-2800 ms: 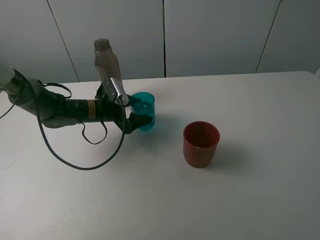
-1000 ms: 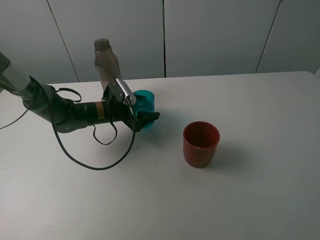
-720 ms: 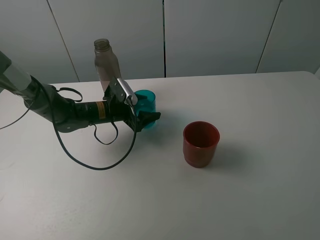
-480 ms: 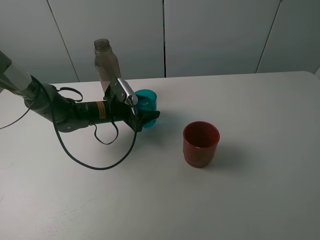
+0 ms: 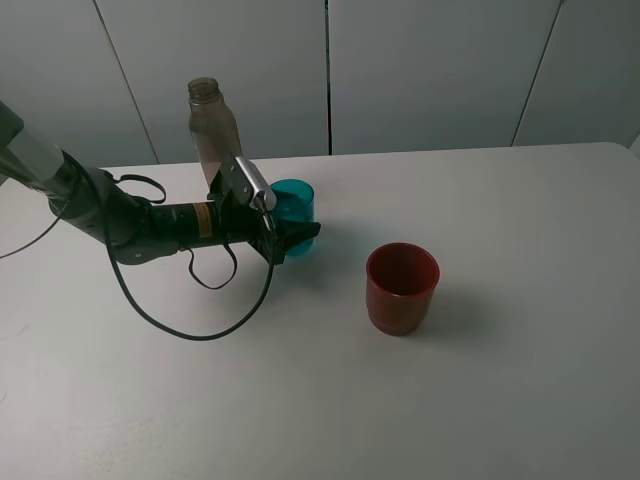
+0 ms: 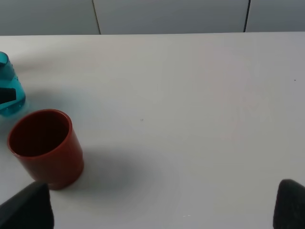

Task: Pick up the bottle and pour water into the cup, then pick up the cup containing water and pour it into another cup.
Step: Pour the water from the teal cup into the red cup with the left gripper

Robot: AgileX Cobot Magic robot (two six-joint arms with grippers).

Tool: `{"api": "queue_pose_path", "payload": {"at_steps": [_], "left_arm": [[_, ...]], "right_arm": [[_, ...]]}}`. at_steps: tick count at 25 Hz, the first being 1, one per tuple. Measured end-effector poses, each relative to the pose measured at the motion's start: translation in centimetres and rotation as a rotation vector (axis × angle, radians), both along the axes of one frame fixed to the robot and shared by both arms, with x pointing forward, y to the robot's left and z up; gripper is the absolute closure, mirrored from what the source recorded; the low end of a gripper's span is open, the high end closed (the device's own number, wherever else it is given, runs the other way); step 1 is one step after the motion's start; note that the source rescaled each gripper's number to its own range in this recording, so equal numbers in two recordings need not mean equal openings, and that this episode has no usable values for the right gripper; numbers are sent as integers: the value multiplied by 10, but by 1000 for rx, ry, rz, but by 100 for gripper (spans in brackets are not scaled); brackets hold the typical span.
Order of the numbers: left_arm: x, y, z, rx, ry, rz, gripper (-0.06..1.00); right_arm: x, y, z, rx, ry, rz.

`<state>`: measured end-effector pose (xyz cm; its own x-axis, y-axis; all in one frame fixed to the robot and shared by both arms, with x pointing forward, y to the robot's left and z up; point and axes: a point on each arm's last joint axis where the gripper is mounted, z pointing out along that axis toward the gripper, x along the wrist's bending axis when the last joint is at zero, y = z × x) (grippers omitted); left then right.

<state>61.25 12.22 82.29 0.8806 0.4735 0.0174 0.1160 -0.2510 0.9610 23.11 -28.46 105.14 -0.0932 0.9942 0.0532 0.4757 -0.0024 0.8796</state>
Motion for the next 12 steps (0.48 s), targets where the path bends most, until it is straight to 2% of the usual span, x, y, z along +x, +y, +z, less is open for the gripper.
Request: {"api": "queue_pose_path", "payload": {"at_steps": [4, 12], "left_arm": [[2, 1, 6, 26, 3, 13, 86], [5, -9, 42, 65, -56, 15, 86]], "right_arm": [[0, 0, 0, 0, 0, 0], [0, 0, 0, 2, 0, -1]]}}
